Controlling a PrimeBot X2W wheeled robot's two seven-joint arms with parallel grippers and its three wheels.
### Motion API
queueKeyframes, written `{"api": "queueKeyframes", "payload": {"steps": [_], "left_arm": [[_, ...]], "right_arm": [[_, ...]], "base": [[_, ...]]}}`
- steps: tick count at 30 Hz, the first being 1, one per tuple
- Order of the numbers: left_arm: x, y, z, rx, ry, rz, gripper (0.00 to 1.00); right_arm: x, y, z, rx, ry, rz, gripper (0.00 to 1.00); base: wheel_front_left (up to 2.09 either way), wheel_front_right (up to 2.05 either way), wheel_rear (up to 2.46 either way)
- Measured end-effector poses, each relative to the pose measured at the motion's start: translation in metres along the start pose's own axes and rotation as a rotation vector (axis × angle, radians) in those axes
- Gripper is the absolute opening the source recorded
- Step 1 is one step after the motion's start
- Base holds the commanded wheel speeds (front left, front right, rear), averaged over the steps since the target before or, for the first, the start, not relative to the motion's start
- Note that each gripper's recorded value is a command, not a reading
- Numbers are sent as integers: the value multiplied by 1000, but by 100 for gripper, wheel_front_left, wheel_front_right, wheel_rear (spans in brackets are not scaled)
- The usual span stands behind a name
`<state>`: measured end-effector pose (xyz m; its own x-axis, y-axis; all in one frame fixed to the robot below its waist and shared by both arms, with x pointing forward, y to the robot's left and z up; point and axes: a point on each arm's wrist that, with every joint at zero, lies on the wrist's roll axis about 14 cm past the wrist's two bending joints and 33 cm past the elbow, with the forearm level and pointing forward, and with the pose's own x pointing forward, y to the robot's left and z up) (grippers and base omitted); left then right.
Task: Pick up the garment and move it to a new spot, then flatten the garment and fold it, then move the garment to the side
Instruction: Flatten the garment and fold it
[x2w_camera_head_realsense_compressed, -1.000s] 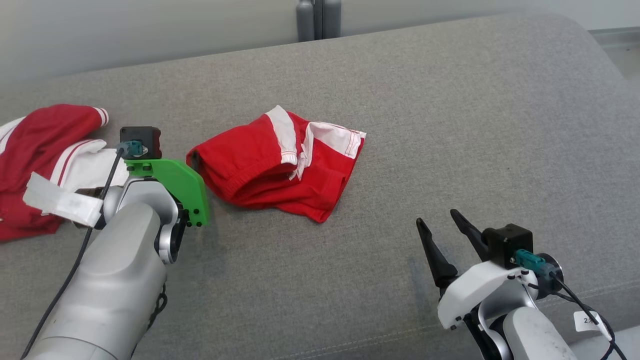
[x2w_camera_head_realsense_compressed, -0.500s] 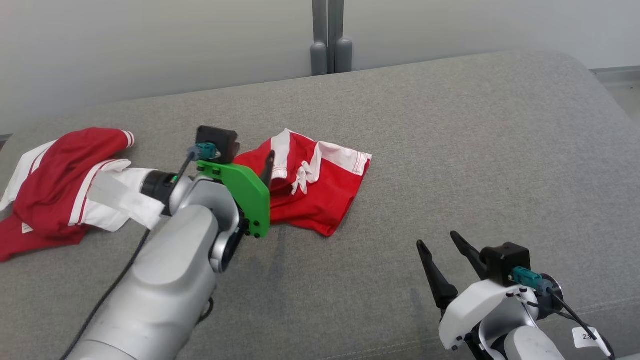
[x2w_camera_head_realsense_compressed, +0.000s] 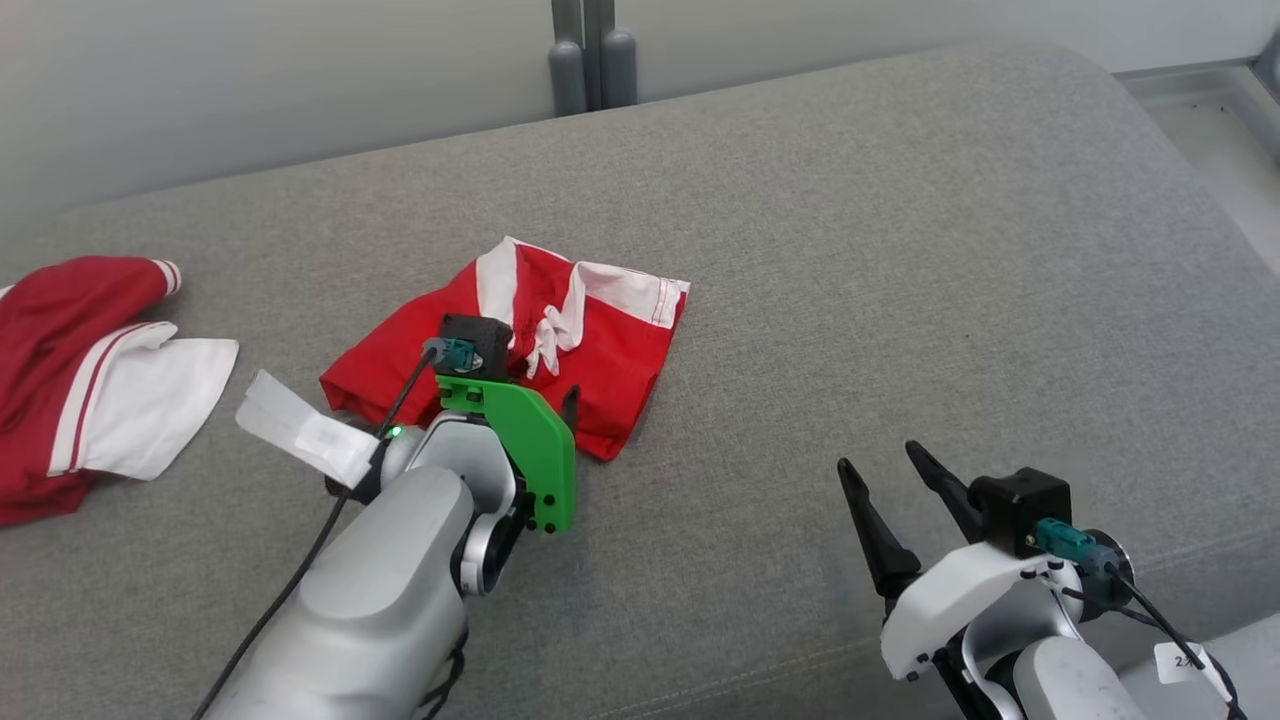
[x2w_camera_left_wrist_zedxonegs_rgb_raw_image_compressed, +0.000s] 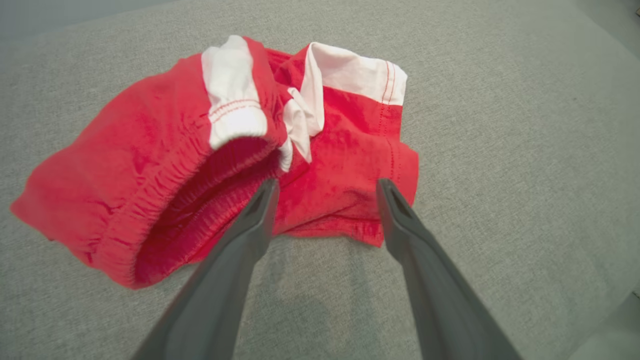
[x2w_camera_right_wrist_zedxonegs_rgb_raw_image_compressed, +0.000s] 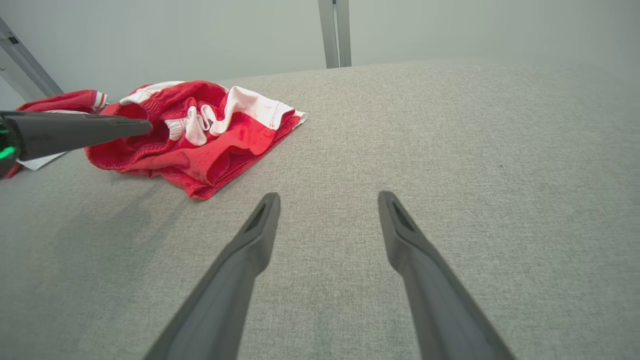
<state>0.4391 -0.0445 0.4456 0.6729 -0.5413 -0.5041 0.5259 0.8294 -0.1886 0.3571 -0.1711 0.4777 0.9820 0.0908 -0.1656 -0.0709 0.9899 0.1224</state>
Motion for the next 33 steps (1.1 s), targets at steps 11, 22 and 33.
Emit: {"api": "queueKeyframes", "payload": {"steps": [11,22,33], "left_arm": [[31,14,-12,1,65,17,100],[43,21,-5,-8,40,33,0],[35,25,5,-56,2,27,0]], "right_arm": [[0,-26,-12,10,26,-78,100],[4,-30,-17,13,37,-90,100],[9,-22,-15,12,31,-60,100]], "base": [[0,0,0],[0,0,0],[0,0,0]]}}
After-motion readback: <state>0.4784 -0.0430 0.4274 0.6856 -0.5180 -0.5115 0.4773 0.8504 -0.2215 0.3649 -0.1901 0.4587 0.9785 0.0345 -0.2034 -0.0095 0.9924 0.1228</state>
